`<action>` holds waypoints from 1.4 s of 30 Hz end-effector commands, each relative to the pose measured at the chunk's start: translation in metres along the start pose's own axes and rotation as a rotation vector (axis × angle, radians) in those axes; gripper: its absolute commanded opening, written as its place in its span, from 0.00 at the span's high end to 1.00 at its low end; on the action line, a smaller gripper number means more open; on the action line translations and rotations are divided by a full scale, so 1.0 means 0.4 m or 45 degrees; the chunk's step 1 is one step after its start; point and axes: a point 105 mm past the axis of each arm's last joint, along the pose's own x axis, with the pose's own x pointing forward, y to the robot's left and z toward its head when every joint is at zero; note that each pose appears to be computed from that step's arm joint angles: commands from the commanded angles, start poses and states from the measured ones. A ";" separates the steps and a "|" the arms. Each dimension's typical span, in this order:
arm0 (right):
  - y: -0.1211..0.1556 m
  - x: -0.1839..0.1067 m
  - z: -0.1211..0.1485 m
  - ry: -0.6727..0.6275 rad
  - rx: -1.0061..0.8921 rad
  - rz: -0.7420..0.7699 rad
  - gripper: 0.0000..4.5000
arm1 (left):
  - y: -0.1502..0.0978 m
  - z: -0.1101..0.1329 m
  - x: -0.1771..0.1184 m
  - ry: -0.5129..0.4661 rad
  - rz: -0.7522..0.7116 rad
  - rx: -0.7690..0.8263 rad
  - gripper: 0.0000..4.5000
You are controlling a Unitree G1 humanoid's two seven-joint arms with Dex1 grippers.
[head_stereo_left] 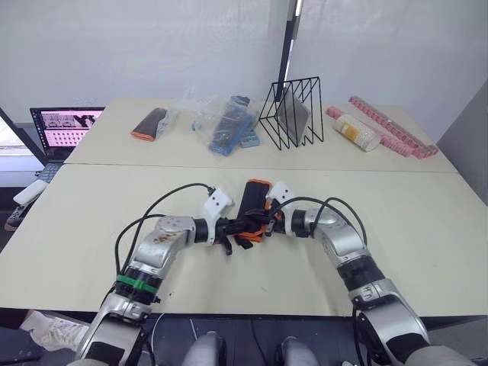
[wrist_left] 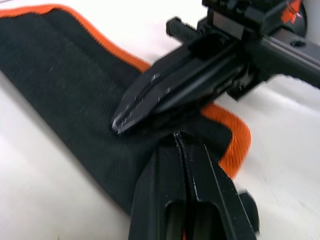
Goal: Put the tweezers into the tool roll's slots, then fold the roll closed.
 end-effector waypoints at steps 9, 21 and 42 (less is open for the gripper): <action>-0.035 0.011 -0.071 0.078 0.097 -0.117 1.00 | -0.027 -0.177 -0.014 0.296 -0.014 -0.042 1.00; -0.138 0.084 -0.036 0.065 0.138 -0.421 1.00 | -0.053 -0.241 -0.058 0.277 -0.006 -0.251 1.00; -0.186 -0.087 0.131 -0.452 -0.032 -0.388 1.00 | -0.001 -0.042 -0.137 -0.193 0.140 -0.089 0.88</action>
